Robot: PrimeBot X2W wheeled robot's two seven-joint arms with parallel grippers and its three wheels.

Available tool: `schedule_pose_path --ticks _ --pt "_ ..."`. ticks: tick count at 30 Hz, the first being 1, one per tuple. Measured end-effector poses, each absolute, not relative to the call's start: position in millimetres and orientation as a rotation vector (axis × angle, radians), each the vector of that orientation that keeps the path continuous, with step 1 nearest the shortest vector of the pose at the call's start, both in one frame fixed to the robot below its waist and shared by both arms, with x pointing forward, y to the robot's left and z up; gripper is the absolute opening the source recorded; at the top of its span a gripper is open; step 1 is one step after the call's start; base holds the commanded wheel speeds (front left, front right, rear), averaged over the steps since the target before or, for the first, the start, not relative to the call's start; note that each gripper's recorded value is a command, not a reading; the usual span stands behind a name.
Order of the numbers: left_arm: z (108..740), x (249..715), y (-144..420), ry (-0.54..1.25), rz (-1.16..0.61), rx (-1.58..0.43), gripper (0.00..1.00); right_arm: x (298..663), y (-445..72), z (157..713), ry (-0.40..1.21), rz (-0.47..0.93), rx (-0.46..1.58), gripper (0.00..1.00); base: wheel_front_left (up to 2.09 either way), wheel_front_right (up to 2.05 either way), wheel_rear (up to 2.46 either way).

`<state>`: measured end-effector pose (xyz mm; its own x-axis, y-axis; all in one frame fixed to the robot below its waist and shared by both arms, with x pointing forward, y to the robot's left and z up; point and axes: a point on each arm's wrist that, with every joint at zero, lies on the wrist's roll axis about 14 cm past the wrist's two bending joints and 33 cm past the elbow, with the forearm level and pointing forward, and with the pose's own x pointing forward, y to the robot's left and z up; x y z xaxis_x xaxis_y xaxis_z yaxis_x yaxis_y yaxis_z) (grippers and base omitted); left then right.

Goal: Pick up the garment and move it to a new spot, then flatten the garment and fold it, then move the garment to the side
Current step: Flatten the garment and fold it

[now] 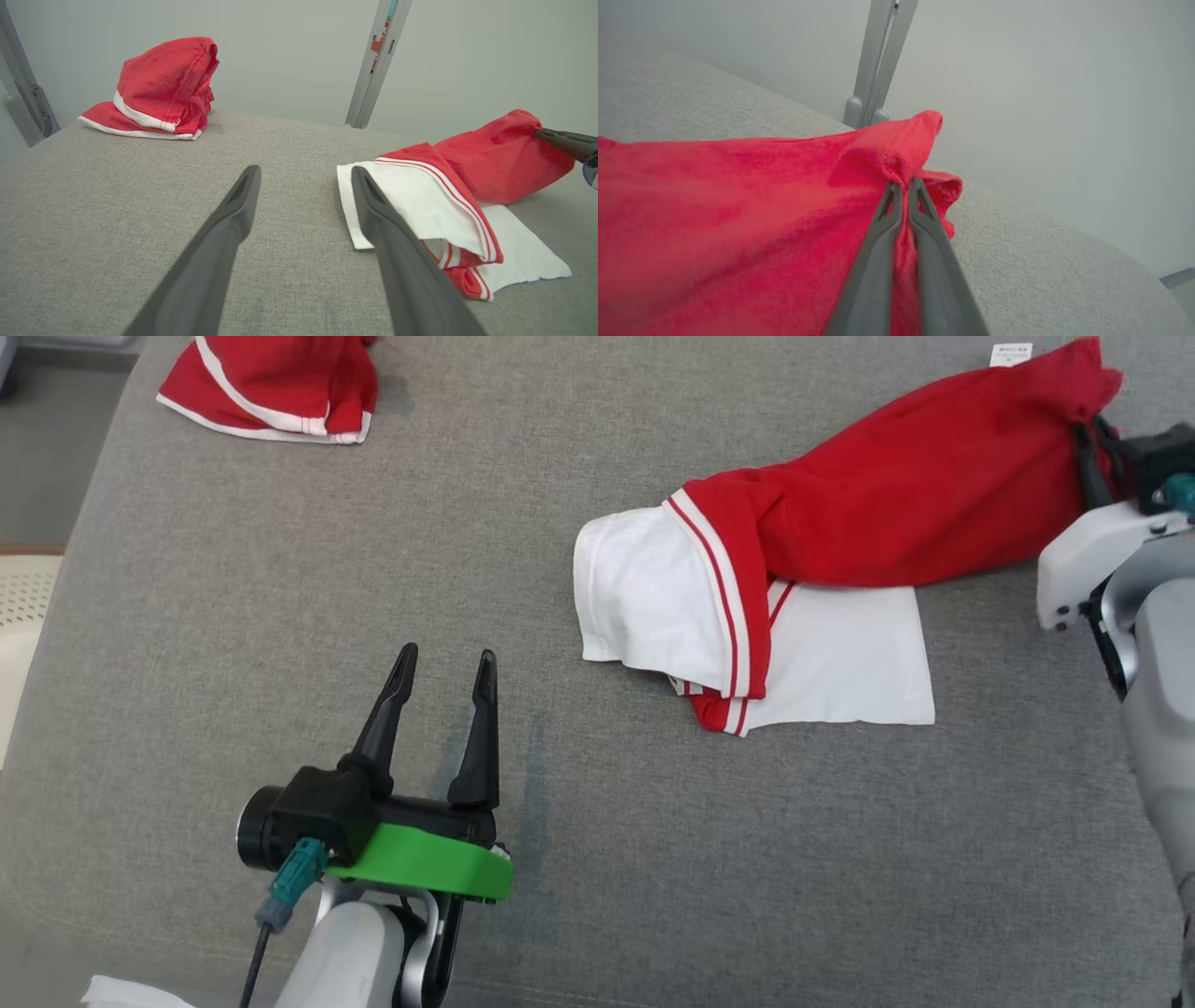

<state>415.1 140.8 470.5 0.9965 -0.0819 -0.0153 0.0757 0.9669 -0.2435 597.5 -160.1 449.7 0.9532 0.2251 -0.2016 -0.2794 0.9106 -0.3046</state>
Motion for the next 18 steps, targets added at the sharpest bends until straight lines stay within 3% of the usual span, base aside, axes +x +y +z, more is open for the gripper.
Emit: schedule_pose_path --ticks 8,16,17,18 --pt "478 415 130 0.006 -0.113 -0.251 1.00 523 -162 441 0.095 0.287 -0.387 0.00 0.00 0.00 0.00" --pt "484 418 119 -0.012 -0.149 -0.257 1.00 437 -155 408 0.178 0.281 -0.330 0.00 0.00 0.00 0.00" --pt "484 419 118 -0.013 -0.153 -0.259 1.00 430 -154 407 0.184 0.272 -0.311 0.03 0.00 0.00 0.00" --pt "484 419 117 -0.014 -0.157 -0.259 1.00 426 -154 406 0.187 0.267 -0.305 0.33 0.00 0.00 0.00"
